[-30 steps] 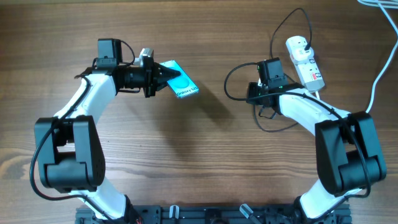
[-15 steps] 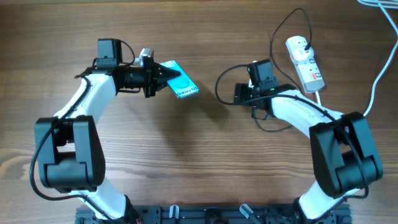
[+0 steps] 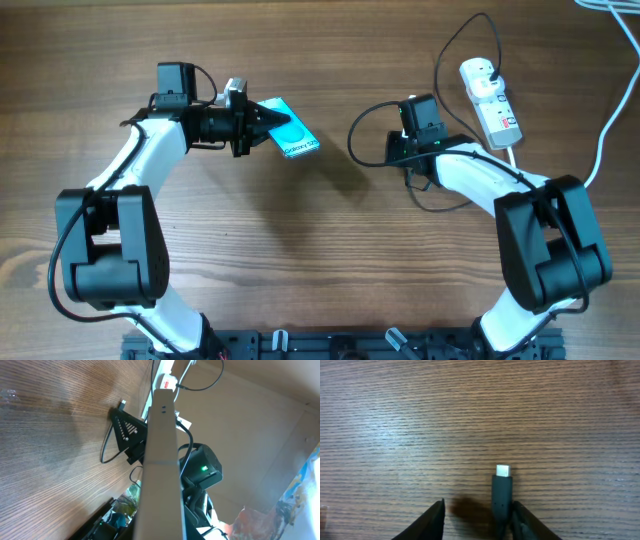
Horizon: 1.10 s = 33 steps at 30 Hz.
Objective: Plug charger to phone and switch on socket
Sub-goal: 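Lower the right gripper and grasp the black USB cable plug, then lift the cable plug with the right gripper toward the phone's bottom port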
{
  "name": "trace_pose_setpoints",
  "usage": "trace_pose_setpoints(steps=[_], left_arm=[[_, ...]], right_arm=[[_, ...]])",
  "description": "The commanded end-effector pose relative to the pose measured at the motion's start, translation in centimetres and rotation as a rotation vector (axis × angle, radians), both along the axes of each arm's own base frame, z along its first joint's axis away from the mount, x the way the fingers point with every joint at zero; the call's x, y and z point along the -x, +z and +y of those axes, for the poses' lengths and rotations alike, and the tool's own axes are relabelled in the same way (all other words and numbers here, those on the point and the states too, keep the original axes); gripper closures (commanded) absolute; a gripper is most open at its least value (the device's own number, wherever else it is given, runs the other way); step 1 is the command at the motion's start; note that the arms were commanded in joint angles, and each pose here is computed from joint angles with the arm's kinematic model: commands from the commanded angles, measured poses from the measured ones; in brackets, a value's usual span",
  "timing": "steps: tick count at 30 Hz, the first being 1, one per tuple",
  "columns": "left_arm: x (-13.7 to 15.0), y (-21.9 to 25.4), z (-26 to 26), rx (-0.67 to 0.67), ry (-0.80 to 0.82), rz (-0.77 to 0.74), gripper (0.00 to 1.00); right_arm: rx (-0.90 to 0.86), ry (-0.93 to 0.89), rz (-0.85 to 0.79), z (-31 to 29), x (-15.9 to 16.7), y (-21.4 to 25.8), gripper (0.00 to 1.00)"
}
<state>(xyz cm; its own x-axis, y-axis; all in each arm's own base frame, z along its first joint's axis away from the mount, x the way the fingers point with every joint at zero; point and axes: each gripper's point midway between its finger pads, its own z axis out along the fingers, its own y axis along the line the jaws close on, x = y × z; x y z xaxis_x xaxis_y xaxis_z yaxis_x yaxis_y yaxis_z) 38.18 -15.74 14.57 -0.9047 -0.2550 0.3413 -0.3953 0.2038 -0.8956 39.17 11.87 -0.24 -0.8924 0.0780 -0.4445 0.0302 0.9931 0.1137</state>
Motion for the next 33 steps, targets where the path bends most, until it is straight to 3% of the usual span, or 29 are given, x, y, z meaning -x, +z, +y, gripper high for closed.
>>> trace_pose_setpoints(steps=[1,4,11,16,20,25,33], left_arm=[[0.2,0.9,-0.2,0.040,-0.026,-0.030,0.96],[0.2,0.9,-0.2,0.040,-0.026,-0.030,0.96],[0.3,1.1,-0.2,0.047,-0.029,-0.031,0.96],[0.3,1.2,-0.2,0.051,-0.039,-0.059,0.96],[0.0,3.3,-0.6,0.115,-0.113,-0.285,0.96],[-0.5,5.8,-0.8,0.180,-0.180,-0.502,0.96],[-1.1,6.7,-1.3,0.170,-0.192,-0.588,0.96]], right_arm=[[0.032,0.002,0.206,-0.9,4.4,-5.6,0.70],[0.028,-0.022,0.222,-1.0,4.7,-5.7,0.96],[-0.034,0.032,0.208,0.4,3.9,-4.7,0.96],[-0.201,0.215,0.211,3.8,4.0,2.0,0.96],[-0.487,0.411,0.146,6.6,7.2,11.3,0.96],[-0.772,0.642,0.110,8.4,12.5,18.6,0.96],[-1.159,0.909,0.001,10.5,16.0,23.0,0.95]])
